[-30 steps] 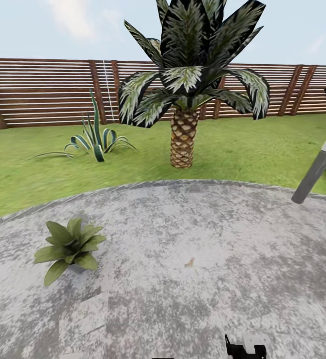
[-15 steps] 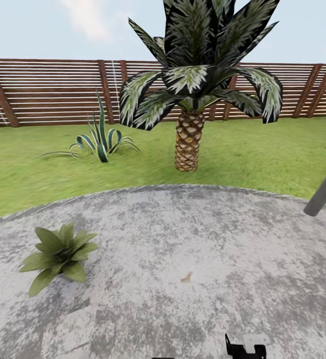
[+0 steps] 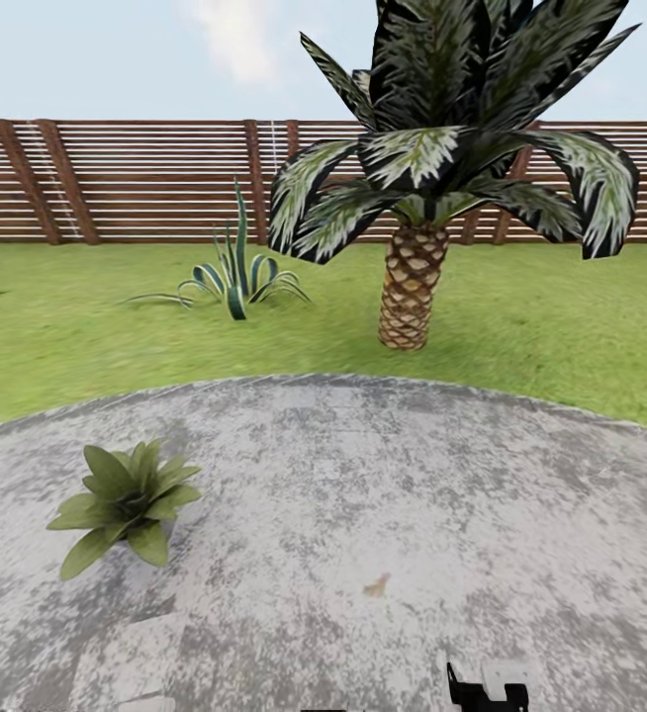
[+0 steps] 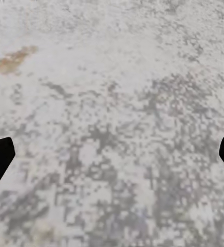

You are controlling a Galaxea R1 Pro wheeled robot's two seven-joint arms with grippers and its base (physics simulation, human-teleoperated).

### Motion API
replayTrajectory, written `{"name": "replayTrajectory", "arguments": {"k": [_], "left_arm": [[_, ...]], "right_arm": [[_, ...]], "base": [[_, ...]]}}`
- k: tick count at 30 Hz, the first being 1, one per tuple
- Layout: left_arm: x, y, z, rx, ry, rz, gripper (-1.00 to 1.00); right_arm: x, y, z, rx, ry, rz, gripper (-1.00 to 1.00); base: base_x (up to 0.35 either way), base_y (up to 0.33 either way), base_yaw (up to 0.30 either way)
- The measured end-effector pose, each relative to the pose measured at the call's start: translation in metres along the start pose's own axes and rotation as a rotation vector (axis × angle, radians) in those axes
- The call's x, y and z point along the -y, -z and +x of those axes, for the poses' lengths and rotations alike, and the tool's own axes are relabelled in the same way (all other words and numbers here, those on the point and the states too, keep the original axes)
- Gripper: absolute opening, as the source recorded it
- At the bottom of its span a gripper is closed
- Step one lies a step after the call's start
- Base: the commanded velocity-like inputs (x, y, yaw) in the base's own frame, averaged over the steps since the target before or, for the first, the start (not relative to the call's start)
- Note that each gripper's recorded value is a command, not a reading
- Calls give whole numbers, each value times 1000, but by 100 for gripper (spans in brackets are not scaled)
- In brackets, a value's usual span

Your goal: Pick up the pesticide atomizer in the garden and spray insectifuge to fully cover both potted plants in the garden.

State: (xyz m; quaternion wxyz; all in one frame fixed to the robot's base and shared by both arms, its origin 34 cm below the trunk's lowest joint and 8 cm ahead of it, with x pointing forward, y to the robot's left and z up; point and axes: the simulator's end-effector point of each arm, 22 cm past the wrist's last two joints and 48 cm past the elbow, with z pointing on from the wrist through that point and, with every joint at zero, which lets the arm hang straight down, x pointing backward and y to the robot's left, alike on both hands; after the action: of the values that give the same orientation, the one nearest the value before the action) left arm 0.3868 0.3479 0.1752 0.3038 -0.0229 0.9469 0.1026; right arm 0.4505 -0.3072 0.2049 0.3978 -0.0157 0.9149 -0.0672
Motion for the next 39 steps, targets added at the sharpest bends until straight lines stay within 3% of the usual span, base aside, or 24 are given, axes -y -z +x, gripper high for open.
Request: {"name": "replayTrajectory", "arguments": {"k": [25, 30, 39], "left_arm": [[-3, 0, -1, 2, 3, -6, -100], [-6, 0, 0, -2, 37, -21, -100], [-1, -1, -3, 4, 39, -14, -100]], "right_arm": [[0, 0, 0, 0, -2, 2, 100], [0, 0, 0, 0, 0, 1, 100], [0, 0, 0, -1, 1, -1, 100]], "base": [[140, -270, 278], [163, -259, 278], [47, -39, 278]]}}
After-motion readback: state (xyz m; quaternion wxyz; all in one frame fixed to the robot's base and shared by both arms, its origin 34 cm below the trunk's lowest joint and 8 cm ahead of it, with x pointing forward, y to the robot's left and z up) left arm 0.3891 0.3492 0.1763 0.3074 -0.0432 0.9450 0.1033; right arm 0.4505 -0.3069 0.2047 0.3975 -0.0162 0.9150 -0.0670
